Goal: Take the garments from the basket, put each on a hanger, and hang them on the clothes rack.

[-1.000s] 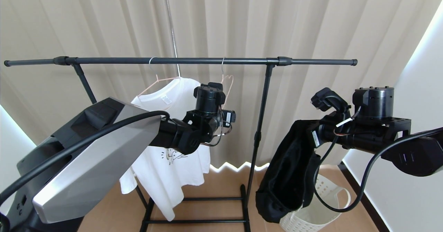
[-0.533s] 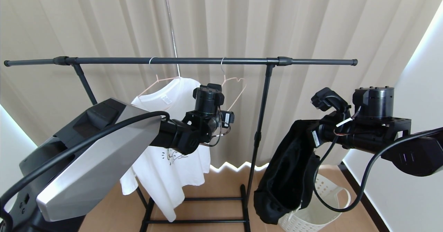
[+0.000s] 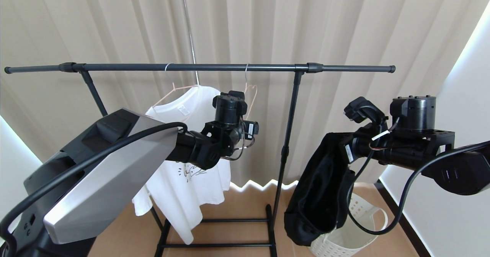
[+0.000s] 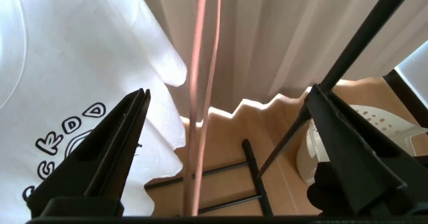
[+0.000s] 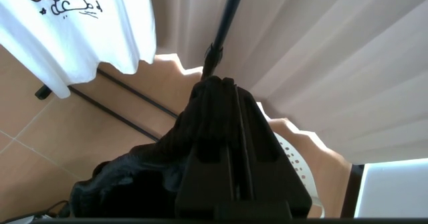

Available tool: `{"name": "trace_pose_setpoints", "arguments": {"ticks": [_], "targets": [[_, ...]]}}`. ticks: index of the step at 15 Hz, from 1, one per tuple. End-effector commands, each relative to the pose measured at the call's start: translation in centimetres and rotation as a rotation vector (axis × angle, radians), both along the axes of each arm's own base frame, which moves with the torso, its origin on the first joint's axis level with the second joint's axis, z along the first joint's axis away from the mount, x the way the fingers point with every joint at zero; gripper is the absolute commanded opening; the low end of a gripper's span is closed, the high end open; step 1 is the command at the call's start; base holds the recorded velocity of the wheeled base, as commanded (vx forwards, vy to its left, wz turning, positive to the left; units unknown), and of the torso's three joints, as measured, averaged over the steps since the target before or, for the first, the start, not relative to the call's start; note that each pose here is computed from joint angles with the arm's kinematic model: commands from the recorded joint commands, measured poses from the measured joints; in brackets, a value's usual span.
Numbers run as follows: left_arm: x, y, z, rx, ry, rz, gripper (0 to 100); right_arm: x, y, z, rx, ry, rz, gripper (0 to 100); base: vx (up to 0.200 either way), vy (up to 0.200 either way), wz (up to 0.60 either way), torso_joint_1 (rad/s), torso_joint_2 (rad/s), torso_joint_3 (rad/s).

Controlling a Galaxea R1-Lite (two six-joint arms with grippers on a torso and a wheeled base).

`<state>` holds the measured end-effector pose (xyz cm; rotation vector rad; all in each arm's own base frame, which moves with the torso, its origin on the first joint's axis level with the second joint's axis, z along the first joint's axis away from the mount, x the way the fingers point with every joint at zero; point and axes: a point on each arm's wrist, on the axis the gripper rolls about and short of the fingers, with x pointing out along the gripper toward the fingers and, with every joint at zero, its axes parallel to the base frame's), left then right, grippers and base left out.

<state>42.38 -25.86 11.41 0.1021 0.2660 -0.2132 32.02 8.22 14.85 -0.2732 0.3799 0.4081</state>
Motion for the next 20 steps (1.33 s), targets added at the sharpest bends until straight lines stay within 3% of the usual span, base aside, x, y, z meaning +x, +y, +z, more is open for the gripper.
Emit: {"name": "trace_pose_setpoints", "arguments": {"ticks": [1,5,6,20], "targets": [[0.4,0.1,-0.4,0.001,0.004,0.005,100,0.0,0.0,0.0,0.000,0.001,-0.001,0,0.000,0.000,0.00,0.000,0.00,0.000],[0.7,-0.4,-1.5,0.011,0.012,-0.004,100,0.0,0.0,-0.1,-0.001,0.002,0.001,0,0.000,0.000,0.00,0.000,0.00,0.000],[0.7,-0.5,-1.5,0.011,0.010,-0.004,0,0.0,0.0,0.0,0.000,0.001,0.001,0,0.000,0.000,0.00,0.000,0.00,0.000],[0.8,-0.3,0.0,-0.004,-0.027,0.004,0,0.0,0.0,0.0,0.000,-0.001,0.001,0,0.000,0.000,0.00,0.000,0.00,0.000]]}}
